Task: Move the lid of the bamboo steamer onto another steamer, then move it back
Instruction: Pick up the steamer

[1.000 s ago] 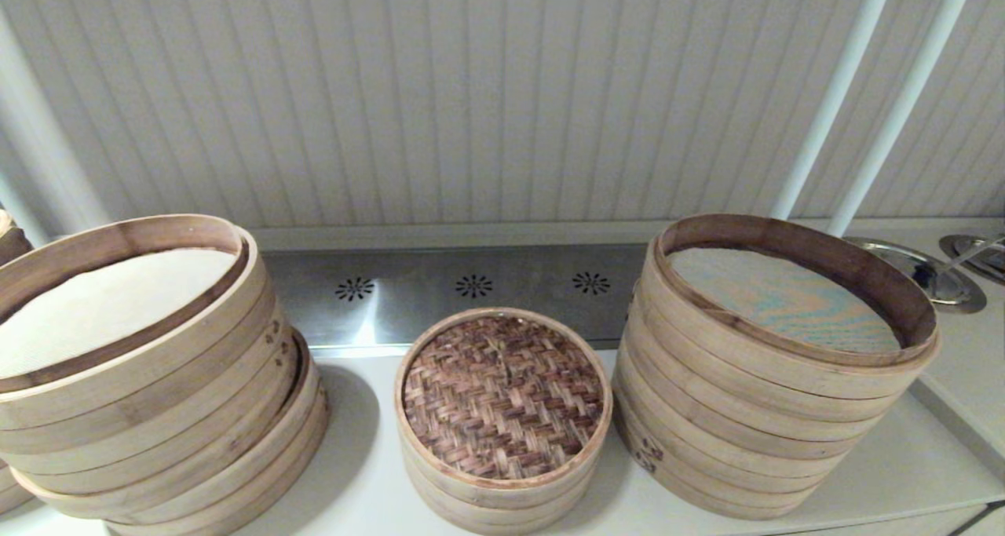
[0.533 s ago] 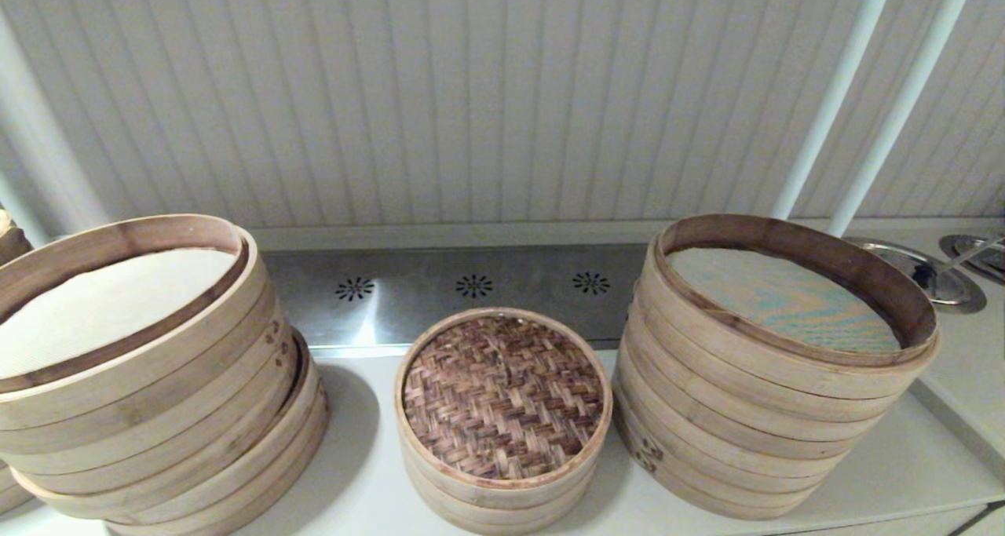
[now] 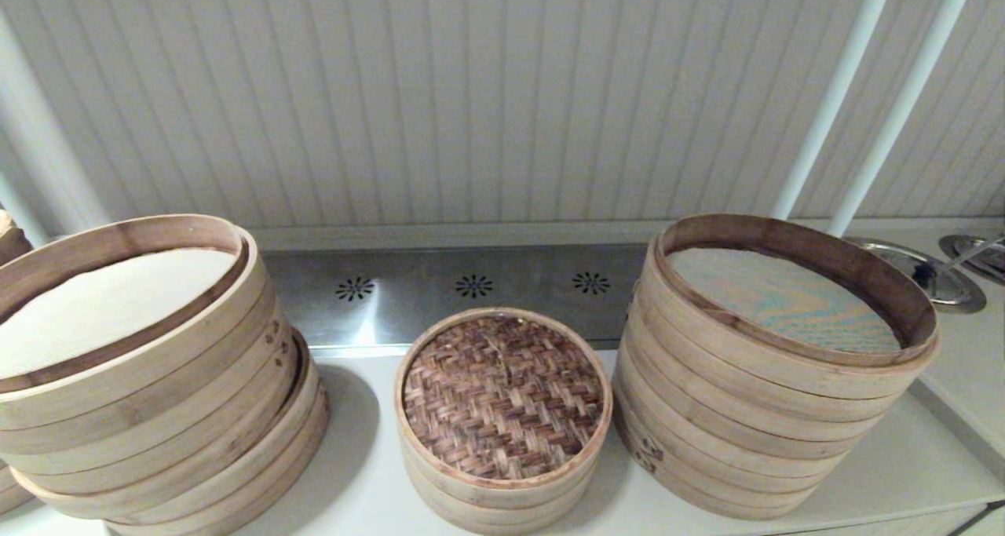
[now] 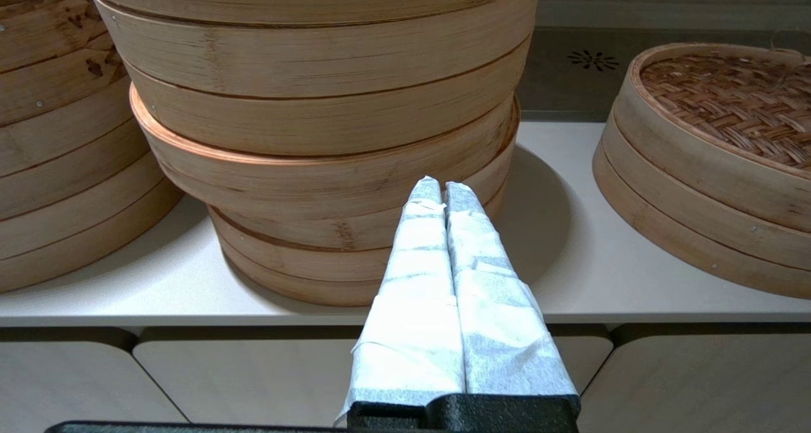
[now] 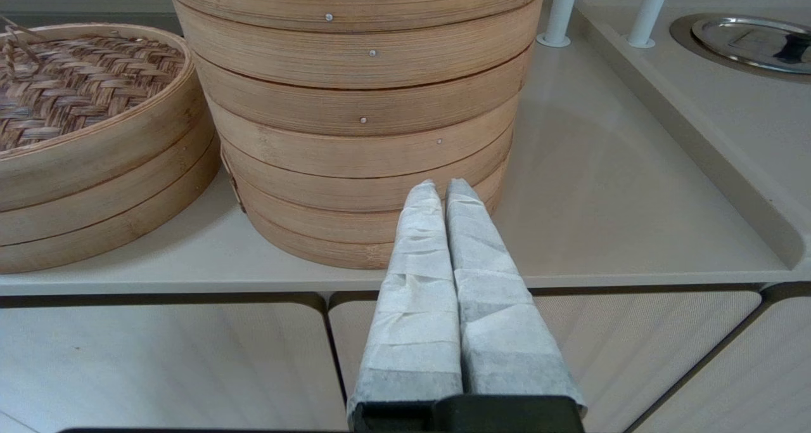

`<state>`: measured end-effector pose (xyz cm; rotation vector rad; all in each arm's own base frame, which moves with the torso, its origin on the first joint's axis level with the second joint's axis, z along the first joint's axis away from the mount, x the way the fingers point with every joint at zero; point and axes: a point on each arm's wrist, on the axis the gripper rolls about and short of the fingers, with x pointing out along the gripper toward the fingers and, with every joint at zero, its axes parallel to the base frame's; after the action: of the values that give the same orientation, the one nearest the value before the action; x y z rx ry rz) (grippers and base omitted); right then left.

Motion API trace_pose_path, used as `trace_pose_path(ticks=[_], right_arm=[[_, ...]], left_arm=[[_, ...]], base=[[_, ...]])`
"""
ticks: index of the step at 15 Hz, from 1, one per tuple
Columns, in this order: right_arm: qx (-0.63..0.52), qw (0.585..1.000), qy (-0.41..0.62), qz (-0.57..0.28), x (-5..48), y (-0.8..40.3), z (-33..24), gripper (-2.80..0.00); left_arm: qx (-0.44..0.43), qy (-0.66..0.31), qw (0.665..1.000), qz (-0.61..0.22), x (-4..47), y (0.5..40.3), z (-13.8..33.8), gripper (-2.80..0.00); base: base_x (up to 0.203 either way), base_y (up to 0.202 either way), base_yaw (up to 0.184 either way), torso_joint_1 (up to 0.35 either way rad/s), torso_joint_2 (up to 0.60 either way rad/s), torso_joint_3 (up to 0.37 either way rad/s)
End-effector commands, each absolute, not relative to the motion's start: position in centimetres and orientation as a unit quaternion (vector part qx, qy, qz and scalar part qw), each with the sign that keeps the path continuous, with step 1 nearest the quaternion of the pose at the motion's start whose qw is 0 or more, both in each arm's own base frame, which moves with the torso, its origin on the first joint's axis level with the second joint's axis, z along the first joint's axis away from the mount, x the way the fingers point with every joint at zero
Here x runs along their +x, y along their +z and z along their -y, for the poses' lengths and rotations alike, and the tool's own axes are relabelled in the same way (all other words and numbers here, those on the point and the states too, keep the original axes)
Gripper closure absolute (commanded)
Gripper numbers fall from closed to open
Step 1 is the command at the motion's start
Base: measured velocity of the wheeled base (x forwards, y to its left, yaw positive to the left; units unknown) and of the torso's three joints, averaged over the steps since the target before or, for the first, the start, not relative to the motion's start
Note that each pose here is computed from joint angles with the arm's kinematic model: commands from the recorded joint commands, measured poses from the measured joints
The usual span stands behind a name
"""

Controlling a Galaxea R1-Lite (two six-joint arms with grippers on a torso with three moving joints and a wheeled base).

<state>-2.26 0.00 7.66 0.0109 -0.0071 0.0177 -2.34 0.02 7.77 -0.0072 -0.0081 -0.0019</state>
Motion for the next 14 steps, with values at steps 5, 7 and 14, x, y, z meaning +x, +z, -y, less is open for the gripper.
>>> trace_pose_path(ticks=[5, 7, 14], right_arm=[[0.005, 1.0, 0.009, 0.003, -2.25, 7.66, 0.0, 0.0], [0.005, 1.0, 0.009, 0.002, -2.23, 7.58, 0.0, 0.0], [0.008, 1.0, 0.009, 0.002, -2.23, 7.57, 0.0, 0.0]], left_arm=[[-0.004, -0.001, 1.0, 0.005, -2.34, 7.78, -0.02, 0.0], [-0.004, -0.001, 1.0, 0.005, -2.34, 7.78, -0.02, 0.0], [-0.004, -0.001, 1.0, 0.005, -2.34, 7.78, -0.02, 0.0]], base=[[0.0, 0.0, 0.0, 0.0, 0.0, 0.0], [0.0, 0.0, 0.0, 0.0, 0.0, 0.0], [0.0, 0.0, 0.0, 0.0, 0.0, 0.0]])
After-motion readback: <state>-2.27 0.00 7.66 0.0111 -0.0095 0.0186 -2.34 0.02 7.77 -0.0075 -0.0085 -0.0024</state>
